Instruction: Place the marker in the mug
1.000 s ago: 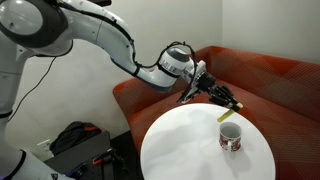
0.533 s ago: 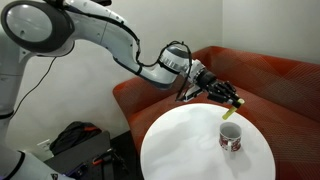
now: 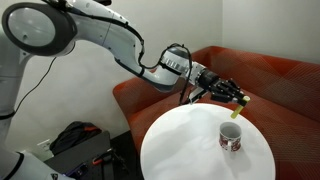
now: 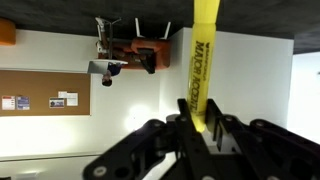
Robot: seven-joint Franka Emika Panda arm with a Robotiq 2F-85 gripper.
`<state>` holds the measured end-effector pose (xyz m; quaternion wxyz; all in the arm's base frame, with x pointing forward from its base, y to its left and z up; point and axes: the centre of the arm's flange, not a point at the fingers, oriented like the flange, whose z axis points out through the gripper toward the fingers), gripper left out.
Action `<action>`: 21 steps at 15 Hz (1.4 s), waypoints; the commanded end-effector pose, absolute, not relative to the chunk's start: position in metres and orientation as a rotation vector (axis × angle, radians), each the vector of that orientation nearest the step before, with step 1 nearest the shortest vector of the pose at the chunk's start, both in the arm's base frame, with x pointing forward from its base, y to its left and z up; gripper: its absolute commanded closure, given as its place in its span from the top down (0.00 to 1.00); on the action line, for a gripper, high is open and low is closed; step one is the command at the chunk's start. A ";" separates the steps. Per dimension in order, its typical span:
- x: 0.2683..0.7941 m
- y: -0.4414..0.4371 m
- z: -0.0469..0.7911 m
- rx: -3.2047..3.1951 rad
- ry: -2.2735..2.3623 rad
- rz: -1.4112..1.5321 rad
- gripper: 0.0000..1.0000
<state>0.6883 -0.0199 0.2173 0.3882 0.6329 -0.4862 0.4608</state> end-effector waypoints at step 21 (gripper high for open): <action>0.667 -0.011 0.134 1.562 -1.227 1.232 0.05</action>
